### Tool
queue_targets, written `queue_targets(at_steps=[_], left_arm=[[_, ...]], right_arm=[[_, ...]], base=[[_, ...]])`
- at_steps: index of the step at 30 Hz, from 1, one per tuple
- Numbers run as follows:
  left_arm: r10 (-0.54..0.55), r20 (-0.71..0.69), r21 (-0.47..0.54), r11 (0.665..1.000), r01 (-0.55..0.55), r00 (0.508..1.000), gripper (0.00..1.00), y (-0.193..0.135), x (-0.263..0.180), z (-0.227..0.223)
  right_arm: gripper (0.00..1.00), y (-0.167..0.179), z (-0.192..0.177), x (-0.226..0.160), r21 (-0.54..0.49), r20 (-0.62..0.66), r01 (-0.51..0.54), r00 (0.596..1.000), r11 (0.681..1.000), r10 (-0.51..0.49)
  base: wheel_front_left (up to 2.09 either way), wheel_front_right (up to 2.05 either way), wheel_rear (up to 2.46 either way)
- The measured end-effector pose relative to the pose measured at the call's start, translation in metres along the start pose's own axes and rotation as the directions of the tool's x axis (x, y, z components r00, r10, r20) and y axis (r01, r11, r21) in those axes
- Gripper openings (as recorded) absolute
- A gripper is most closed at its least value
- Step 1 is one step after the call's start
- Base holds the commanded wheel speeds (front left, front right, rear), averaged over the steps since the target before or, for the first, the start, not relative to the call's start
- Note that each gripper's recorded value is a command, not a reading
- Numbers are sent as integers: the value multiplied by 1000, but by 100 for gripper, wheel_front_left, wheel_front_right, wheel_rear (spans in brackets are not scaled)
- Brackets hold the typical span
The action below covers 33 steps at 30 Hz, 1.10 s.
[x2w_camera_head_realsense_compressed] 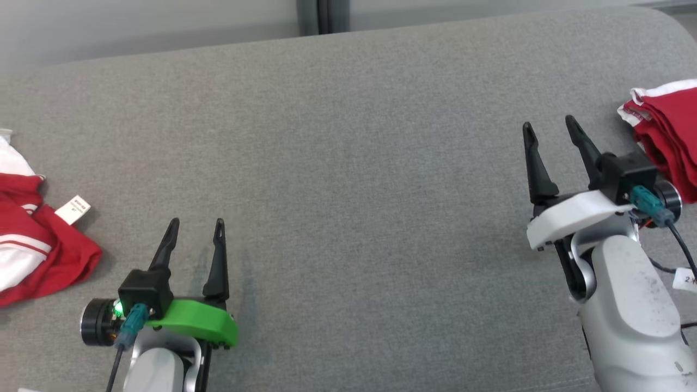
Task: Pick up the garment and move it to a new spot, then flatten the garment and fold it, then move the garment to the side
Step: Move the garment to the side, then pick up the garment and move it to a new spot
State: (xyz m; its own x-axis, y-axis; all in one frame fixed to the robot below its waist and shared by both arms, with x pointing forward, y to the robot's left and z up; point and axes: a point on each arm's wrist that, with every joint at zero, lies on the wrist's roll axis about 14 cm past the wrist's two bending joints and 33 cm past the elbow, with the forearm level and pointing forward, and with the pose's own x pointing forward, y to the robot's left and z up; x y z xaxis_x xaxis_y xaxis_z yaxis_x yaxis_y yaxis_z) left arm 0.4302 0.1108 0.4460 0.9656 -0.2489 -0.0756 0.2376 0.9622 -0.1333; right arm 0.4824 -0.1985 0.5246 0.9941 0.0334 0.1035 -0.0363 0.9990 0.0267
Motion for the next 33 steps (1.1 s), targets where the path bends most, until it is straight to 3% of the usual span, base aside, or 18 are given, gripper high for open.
queue_targets(at_steps=[19, 33], left_arm=[[149, 30, -35, 988, -148, 988, 100, 26, -73, 10], [229, 63, -57, 973, -225, 971, 100, 43, -92, 19]], right_arm=[[100, 32, -8, -76, 50, -34, -60, 998, 997, 61], [100, 60, -20, -79, 92, -63, -128, 989, 988, 134]], base=[[0, 0, 0], [0, 0, 0]])
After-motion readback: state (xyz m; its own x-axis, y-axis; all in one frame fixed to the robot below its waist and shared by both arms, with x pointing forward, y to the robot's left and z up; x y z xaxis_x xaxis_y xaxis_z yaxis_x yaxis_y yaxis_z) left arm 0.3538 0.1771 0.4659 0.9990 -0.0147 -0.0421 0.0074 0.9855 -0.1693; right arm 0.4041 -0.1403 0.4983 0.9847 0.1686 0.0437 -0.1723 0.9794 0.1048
